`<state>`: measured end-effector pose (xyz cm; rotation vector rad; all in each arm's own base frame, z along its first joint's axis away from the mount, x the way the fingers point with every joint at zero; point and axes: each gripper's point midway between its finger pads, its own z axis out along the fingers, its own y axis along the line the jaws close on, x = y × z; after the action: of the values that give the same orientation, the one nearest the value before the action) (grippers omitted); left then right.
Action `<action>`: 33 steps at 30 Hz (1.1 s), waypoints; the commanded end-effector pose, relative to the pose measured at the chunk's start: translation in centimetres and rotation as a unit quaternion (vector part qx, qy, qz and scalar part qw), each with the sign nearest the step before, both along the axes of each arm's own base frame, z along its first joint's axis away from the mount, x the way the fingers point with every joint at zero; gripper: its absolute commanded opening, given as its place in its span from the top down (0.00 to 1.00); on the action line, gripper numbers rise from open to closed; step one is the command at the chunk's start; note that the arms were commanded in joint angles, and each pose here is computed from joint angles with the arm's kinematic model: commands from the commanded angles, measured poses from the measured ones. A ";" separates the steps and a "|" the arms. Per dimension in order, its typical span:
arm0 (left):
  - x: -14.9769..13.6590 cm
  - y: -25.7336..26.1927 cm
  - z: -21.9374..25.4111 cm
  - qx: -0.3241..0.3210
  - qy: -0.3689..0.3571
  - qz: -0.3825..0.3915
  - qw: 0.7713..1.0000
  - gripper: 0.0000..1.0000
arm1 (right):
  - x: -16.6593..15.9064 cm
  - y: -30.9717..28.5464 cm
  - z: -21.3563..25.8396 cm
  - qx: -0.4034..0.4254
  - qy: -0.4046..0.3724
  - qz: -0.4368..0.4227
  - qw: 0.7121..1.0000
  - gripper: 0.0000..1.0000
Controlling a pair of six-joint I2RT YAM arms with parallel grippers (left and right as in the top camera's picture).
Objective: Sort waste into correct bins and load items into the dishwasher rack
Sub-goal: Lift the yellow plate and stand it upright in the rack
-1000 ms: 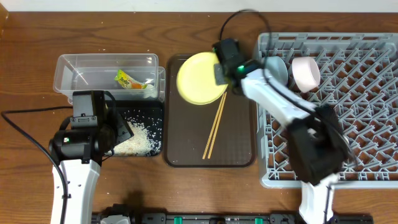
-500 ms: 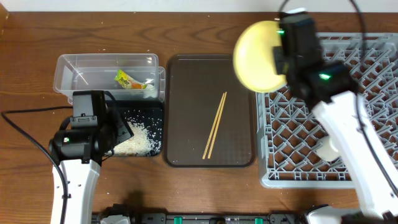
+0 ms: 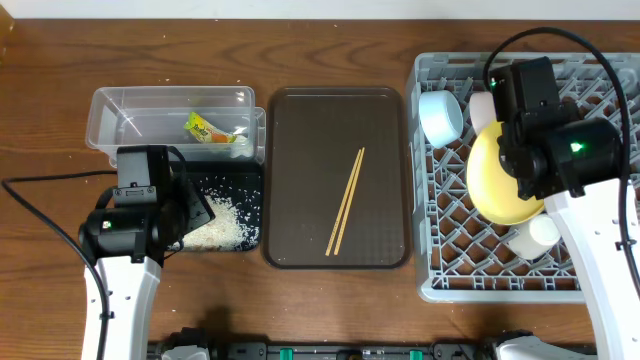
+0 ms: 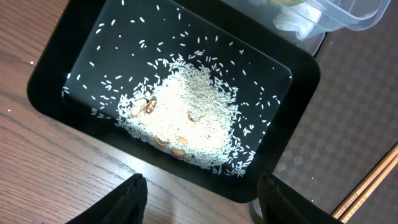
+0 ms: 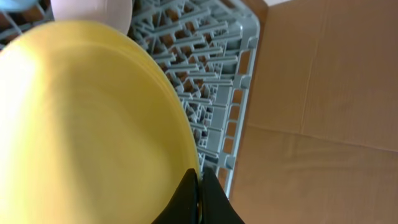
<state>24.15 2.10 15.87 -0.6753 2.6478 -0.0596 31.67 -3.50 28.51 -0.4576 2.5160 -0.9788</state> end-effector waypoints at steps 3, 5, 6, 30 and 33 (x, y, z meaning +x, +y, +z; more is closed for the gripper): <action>-0.2 0.2 -0.2 0.004 0.005 0.003 1.000 0.40 | -0.1 -0.6 -2.6 -0.028 0.050 -0.005 0.998 0.99; -0.2 0.2 -0.2 0.004 0.005 0.003 1.000 0.40 | -0.2 -0.7 -3.7 -0.032 0.066 -0.005 0.997 0.99; -0.2 0.3 -0.2 0.004 0.005 0.003 1.000 0.40 | -0.3 -0.7 -4.2 -0.034 0.074 -0.006 0.997 0.99; -0.2 0.2 -0.2 0.004 0.005 0.003 1.000 0.40 | 3.1 0.3 -3.1 0.049 -0.094 -0.074 0.992 0.20; -0.2 0.2 -0.2 0.004 0.005 0.003 1.000 0.40 | 3.6 0.4 -0.3 0.070 -0.152 -0.072 0.983 0.15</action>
<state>24.11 2.10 15.86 -0.6757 2.6496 -0.0591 35.50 -2.51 24.54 -0.1985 2.4464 -0.8852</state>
